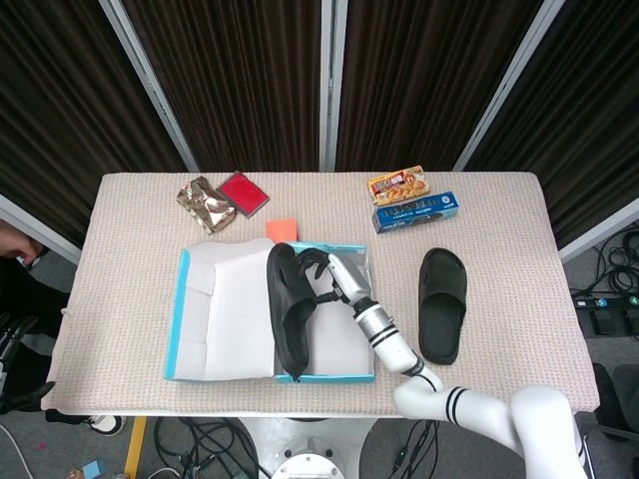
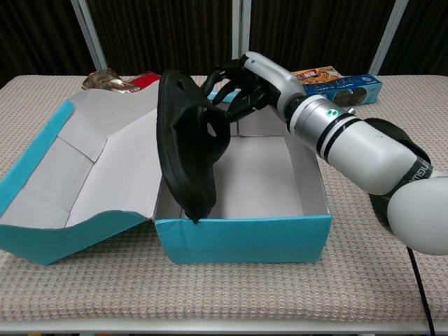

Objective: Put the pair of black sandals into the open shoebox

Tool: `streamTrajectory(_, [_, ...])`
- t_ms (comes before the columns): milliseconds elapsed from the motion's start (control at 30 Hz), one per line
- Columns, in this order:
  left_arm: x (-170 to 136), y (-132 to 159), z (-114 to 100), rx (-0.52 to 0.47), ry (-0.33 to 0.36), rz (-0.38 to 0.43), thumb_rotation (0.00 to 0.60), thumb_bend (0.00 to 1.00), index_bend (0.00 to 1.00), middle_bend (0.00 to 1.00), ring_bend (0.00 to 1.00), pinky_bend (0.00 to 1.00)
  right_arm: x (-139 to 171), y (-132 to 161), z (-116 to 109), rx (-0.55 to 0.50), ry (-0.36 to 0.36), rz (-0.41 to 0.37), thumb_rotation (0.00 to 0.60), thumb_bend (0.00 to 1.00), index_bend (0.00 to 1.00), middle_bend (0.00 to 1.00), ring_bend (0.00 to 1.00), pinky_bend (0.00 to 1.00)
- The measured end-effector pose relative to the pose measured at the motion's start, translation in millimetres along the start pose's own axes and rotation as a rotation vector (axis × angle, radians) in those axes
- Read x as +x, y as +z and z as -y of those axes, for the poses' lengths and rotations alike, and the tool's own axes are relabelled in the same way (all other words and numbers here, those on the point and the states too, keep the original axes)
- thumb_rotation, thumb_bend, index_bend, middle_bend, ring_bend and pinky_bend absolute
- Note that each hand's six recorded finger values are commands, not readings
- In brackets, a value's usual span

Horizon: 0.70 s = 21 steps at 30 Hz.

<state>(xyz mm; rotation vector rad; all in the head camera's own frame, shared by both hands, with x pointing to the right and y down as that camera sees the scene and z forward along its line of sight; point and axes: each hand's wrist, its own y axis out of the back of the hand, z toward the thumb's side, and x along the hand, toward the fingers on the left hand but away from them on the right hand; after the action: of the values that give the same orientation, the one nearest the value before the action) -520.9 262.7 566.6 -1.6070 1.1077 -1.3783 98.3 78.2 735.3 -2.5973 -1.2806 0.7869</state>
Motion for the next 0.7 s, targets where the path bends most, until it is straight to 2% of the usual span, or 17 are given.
streamTrajectory(400, [1.1, 1.7, 2.0, -0.015, -0.005, 0.009, 0.6, 0.07, 0.11, 0.14, 0.0, 0.09, 7.2, -13.7, -2.4, 0.131, 0.016, 0.002, 0.6, 0.12, 0.55, 0.48, 0.37, 0.5])
streamTrajectory(700, [0.3, 1.4, 3.8, -0.033, -0.012, 0.008, 0.6, 0.07, 0.11, 0.14, 0.0, 0.09, 8.1, -19.5, -8.1, 0.282, 0.02, -0.001, 0.6, 0.15, 0.55, 0.48, 0.37, 0.5])
